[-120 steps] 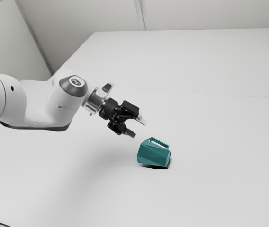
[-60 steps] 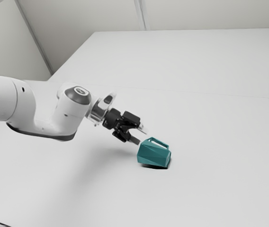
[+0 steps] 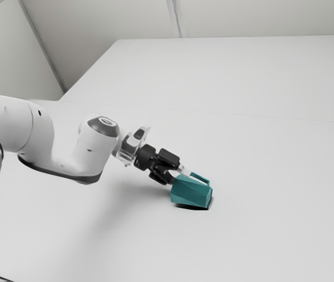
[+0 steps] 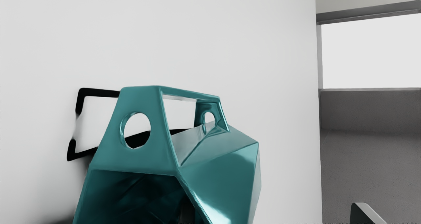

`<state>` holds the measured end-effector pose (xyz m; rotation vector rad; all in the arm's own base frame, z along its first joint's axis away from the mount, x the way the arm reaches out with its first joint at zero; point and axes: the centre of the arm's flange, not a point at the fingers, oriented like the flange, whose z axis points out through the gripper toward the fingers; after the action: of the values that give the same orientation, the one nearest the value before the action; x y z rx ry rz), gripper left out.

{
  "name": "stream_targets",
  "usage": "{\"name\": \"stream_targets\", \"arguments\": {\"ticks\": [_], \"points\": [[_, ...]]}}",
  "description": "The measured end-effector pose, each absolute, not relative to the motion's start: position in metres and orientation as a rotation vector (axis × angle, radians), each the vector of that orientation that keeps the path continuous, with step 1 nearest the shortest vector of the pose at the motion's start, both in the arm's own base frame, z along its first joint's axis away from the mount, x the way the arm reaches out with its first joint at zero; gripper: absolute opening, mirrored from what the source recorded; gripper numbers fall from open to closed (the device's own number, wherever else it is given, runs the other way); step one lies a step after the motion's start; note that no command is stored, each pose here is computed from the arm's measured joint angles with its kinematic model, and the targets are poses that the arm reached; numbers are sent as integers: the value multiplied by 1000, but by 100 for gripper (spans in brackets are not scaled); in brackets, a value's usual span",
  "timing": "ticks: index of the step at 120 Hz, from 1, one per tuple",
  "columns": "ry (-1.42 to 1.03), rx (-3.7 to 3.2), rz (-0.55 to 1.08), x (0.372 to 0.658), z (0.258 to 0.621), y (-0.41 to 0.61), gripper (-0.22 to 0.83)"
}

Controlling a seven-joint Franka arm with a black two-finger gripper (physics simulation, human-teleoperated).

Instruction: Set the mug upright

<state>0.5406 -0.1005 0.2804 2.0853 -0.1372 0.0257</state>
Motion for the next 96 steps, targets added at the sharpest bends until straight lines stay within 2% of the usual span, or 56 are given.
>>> {"name": "stream_targets", "arguments": {"ticks": [65,96], "points": [[-203,2023,27,536,260,-100,-4],[-270,2019,71,538,275,-109,-13]]}}
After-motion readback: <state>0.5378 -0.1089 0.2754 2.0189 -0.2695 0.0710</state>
